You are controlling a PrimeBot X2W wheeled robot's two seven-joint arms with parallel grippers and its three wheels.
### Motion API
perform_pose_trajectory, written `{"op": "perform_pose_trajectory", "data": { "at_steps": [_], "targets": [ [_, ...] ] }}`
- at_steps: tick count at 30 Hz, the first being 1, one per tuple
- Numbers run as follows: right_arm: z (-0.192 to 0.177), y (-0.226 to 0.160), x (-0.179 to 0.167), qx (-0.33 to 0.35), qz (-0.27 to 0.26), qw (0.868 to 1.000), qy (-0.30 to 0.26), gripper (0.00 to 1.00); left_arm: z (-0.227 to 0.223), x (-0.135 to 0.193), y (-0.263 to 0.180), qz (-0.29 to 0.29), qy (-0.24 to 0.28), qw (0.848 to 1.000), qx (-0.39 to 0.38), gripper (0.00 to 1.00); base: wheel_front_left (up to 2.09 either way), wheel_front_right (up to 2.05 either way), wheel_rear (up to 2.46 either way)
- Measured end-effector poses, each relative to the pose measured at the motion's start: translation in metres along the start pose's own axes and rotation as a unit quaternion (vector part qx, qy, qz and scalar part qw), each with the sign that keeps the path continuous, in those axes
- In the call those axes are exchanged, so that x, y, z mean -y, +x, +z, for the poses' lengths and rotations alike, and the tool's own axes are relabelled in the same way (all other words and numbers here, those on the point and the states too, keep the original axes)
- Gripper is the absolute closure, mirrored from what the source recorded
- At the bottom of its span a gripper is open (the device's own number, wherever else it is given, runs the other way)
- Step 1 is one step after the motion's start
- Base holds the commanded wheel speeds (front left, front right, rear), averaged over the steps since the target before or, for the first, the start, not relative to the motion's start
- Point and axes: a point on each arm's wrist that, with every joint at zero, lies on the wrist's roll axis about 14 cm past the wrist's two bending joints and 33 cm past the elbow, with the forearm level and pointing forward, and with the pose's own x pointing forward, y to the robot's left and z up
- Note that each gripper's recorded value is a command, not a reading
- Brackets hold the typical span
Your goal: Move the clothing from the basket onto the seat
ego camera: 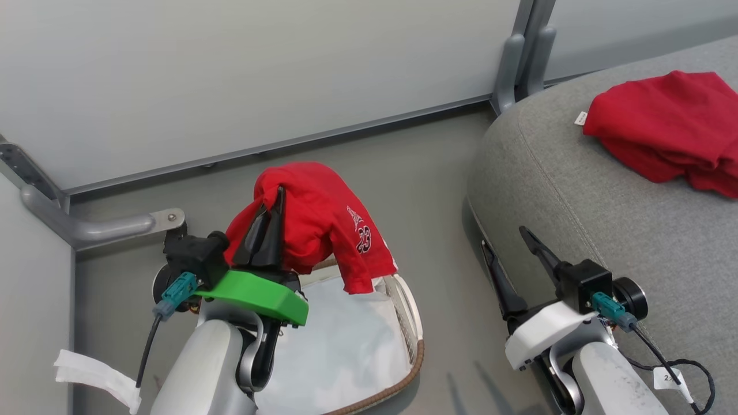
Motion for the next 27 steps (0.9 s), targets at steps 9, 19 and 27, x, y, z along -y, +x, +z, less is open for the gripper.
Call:
{"op": "perform_pose_trajectory", "data": {
  "at_steps": [9, 19, 27],
  "targets": [
    [-0.006, -0.010, -0.046, -0.010, 0.064, 0.998, 0.003, 0.00, 0.051, 0.016, -0.009, -0.011, 0.016, 0.997, 0.069, 1.00, 0.00, 0.00, 0.00],
    [0.021, 0.006, -0.122, 0.023, 0.182, 0.983, 0.030, 0.00, 0.055, 0.020, -0.015, -0.014, 0.016, 0.997, 0.074, 1.00, 0.00, 0.00, 0.00],
    [0.035, 0.027, -0.171, 0.034, 0.270, 0.962, 0.001, 0.00, 0.050, 0.021, -0.017, -0.017, 0.011, 0.998, 0.067, 1.00, 0.00, 0.00, 0.00]
  ]
}}
